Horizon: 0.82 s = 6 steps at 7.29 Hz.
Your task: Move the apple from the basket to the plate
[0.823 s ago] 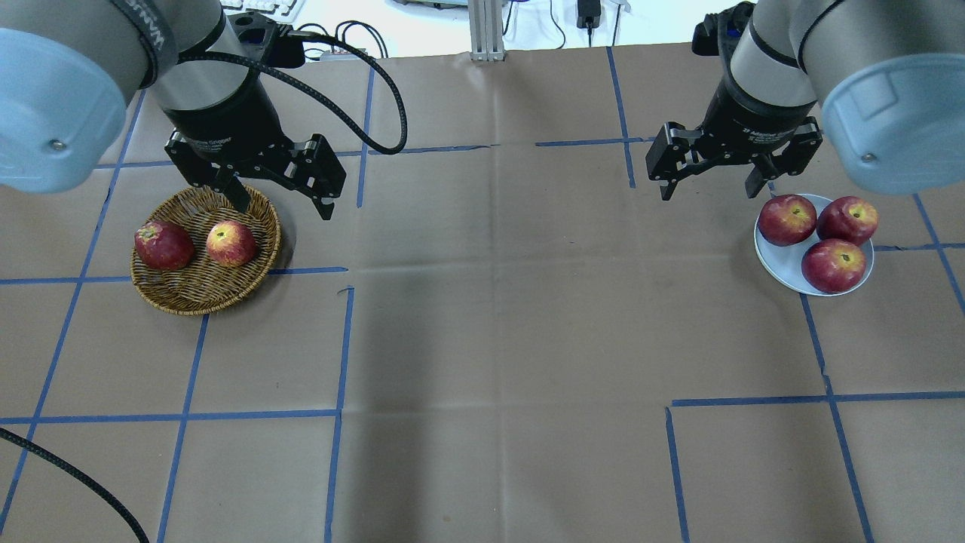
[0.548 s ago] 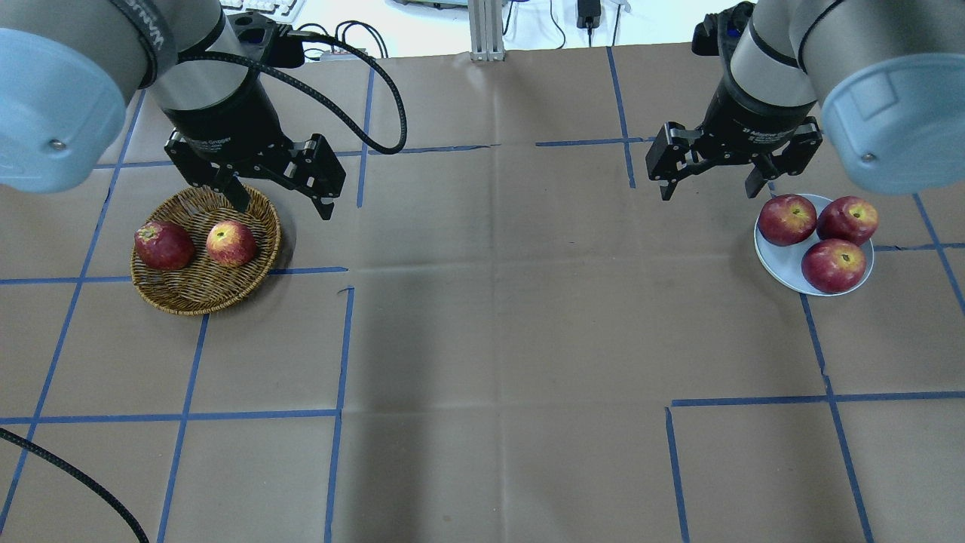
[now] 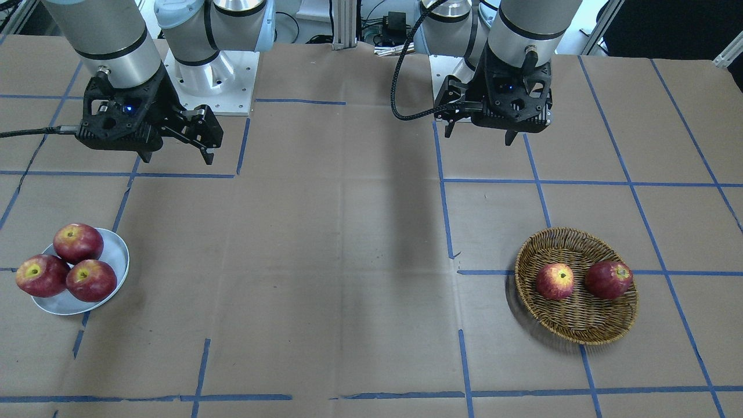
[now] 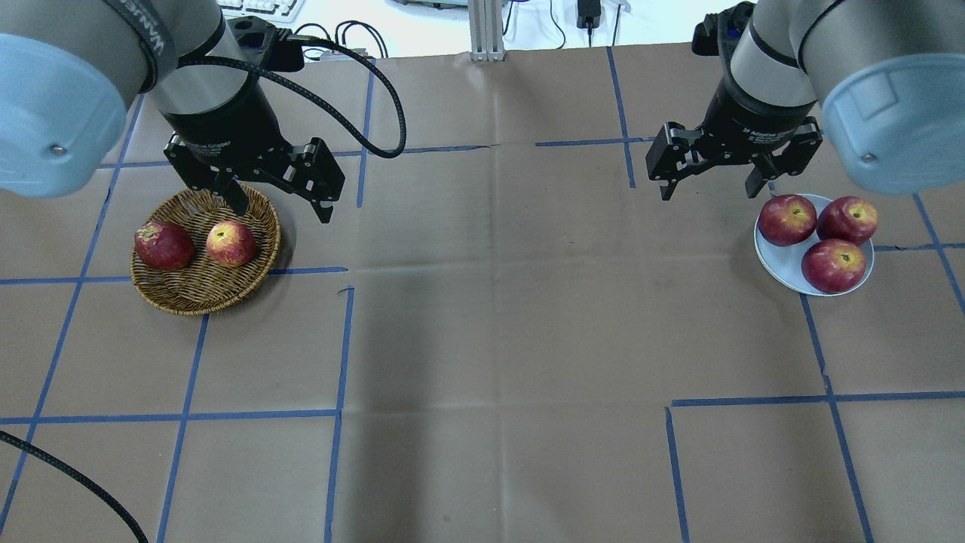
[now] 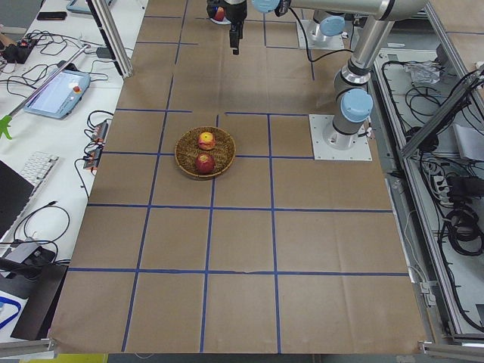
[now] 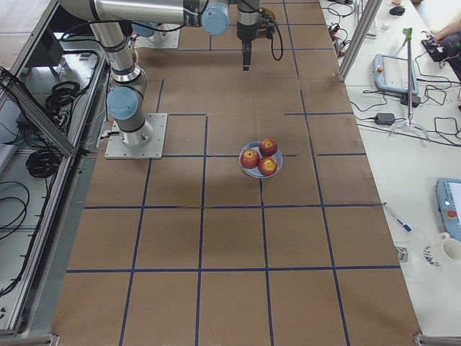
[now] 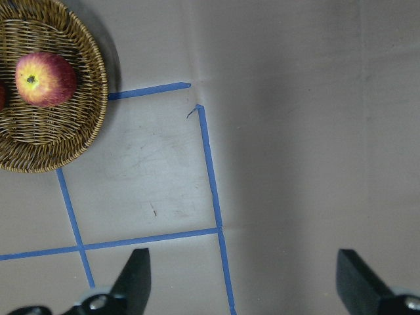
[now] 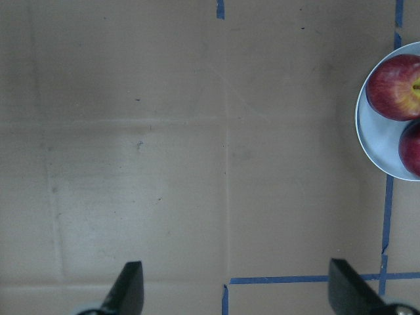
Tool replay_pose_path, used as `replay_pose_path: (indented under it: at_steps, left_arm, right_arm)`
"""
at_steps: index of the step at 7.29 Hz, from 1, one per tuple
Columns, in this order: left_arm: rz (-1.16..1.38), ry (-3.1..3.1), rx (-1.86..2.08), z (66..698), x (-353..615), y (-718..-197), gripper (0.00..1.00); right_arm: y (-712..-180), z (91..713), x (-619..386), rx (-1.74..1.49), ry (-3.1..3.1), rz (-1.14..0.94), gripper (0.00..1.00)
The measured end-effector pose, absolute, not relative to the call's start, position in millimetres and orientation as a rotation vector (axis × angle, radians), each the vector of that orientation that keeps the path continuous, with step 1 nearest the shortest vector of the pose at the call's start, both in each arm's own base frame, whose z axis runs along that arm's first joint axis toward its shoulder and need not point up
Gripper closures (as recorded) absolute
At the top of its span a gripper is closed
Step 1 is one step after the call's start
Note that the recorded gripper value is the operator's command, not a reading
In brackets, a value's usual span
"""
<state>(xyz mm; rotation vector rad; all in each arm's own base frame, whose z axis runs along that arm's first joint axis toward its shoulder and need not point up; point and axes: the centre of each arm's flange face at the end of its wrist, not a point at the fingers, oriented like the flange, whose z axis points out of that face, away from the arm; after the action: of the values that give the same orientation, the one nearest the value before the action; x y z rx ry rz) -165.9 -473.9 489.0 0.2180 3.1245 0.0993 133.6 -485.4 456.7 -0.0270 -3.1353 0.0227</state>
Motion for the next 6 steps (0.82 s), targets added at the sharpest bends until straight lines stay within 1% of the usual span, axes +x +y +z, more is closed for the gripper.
replay_pose_path:
  at_steps: [3,6]
  left_arm:
    - [0.127,3.13,0.148,481,-144,-475,0.01]
    - [0.118,3.134,0.125,482,-137,-451,0.01]
  right_arm:
    - [-485,457,134,-0.026,-3.135,0.021,0.0]
    - [-485,457,134,-0.027,-3.135,0.02,0.0]
